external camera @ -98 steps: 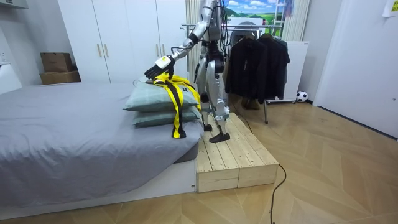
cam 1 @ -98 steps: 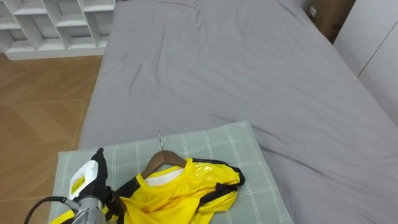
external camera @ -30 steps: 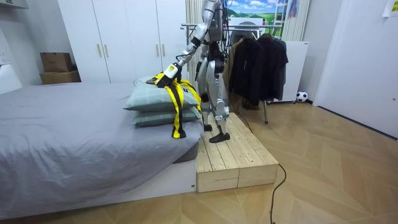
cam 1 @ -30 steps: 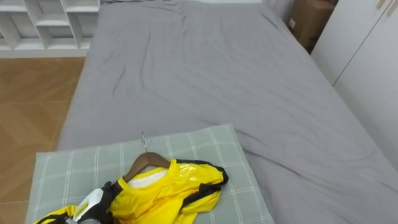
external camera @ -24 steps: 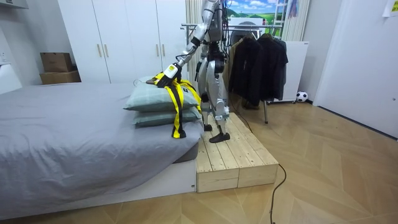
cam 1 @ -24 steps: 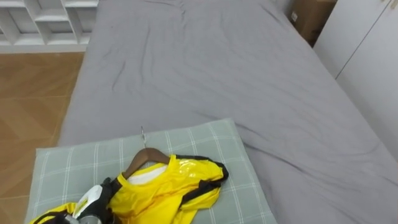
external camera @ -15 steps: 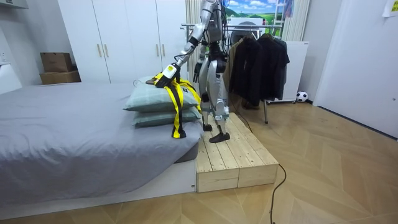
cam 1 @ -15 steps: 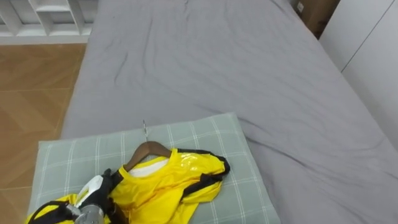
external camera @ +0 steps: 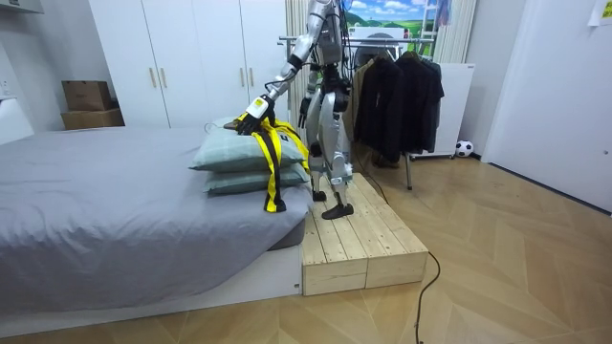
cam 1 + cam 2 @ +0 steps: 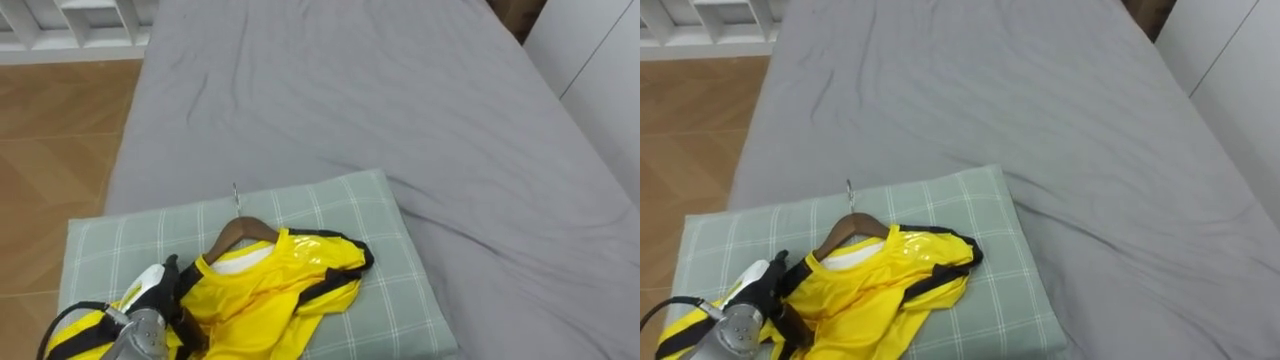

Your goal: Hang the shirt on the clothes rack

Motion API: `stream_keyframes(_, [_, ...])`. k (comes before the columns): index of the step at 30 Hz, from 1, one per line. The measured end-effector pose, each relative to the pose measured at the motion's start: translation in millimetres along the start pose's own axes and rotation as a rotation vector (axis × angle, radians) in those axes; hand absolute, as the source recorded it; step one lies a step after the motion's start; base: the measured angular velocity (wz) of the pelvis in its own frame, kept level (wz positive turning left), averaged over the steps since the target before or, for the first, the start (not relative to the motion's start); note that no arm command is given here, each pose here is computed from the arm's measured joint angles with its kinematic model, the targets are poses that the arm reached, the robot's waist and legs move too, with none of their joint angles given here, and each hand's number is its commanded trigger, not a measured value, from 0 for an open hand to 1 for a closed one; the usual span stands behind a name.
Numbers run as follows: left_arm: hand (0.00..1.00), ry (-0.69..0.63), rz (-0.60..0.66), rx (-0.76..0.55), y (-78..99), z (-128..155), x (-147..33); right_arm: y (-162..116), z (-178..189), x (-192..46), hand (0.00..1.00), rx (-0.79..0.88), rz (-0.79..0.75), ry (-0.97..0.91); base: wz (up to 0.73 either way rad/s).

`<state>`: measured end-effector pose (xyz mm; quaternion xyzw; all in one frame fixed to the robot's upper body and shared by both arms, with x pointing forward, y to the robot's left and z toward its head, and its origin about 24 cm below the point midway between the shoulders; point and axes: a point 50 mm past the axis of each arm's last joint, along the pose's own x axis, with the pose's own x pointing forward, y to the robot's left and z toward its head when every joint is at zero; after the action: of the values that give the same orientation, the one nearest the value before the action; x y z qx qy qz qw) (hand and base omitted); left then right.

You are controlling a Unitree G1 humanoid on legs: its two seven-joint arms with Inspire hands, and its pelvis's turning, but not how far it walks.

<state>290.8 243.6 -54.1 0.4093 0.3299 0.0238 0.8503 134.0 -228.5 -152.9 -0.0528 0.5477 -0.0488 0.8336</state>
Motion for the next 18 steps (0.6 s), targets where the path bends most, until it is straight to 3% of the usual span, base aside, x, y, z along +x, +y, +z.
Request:
stream_keyframes(1, [0.76,-0.001,0.000,0.003,0.2,0.0,0.0,-0.9,0.2,0.0,0.00,-0.001,-0.002,-0.001,0.00])
stream_keyframes(2, [1.00,-0.001,-0.001,0.004,0.3,-0.1,0.1,-1.1,0.2,-0.1,0.00,-0.001,-0.003,-0.001,0.00])
stream_keyframes(18, [1.00,0.007,-0.025,0.072,5.0,-1.3,1.1,0.0,5.4,0.4,0.00,-0.039,0.008,-0.017,0.01])
